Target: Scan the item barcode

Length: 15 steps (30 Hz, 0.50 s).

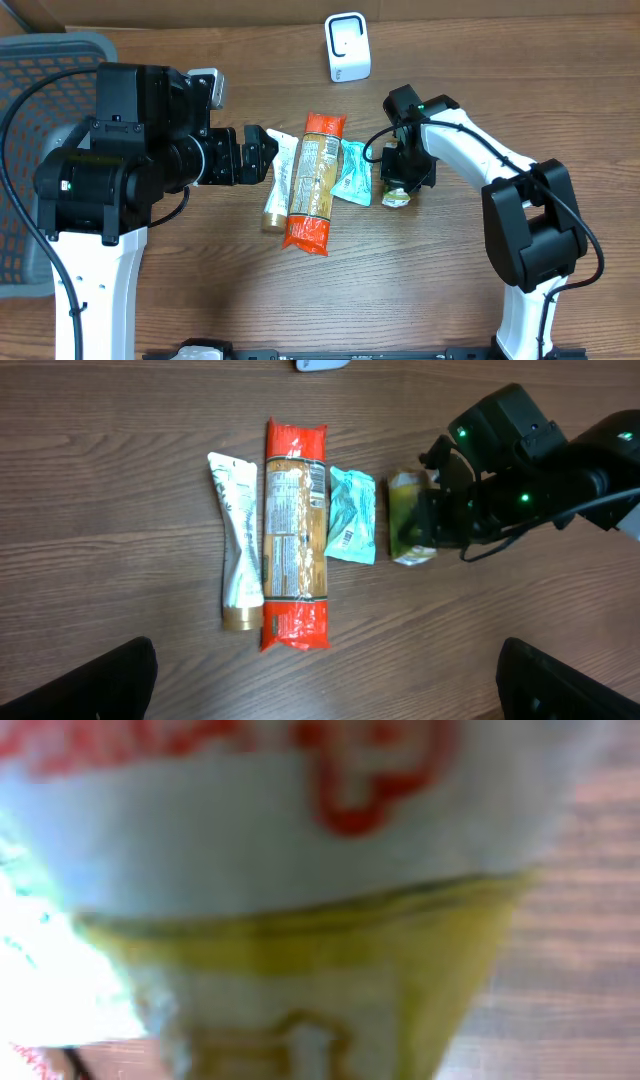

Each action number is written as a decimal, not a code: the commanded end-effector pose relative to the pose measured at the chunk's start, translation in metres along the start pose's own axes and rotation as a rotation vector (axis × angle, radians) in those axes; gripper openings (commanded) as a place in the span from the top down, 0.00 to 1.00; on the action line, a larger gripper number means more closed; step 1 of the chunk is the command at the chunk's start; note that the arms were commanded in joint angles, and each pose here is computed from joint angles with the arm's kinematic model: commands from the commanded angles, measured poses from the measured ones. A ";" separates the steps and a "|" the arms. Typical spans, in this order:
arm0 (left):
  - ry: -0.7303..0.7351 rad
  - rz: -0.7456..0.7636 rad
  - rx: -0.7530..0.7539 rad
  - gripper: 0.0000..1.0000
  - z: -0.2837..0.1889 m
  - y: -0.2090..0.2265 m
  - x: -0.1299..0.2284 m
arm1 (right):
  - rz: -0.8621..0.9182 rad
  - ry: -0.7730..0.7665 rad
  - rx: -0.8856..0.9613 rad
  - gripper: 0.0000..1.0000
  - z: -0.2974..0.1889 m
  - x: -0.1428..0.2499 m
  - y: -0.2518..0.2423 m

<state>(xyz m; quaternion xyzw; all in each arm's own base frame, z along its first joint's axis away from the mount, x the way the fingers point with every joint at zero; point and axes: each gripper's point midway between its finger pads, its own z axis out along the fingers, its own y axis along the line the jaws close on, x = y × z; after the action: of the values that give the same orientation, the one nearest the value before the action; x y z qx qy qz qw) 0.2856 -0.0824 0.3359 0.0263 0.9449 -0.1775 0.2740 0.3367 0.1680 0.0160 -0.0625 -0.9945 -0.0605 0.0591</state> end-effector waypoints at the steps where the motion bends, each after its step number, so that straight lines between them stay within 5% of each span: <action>1: 0.004 0.028 0.012 0.01 0.002 -0.003 -0.001 | -0.098 0.086 -0.057 0.95 -0.006 0.012 0.003; 8: 0.004 0.028 0.012 0.00 0.002 -0.003 -0.001 | -0.465 0.157 -0.605 0.95 -0.076 0.041 0.060; 15: 0.004 0.028 0.012 0.01 0.002 -0.003 -0.001 | -0.594 0.136 -0.826 0.92 -0.119 0.058 0.051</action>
<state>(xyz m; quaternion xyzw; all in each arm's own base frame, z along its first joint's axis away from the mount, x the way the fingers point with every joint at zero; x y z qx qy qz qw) 0.2856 -0.0824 0.3359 0.0263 0.9449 -0.1775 0.2740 0.2925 0.1983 0.0938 0.1267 -0.9081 -0.3649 0.1619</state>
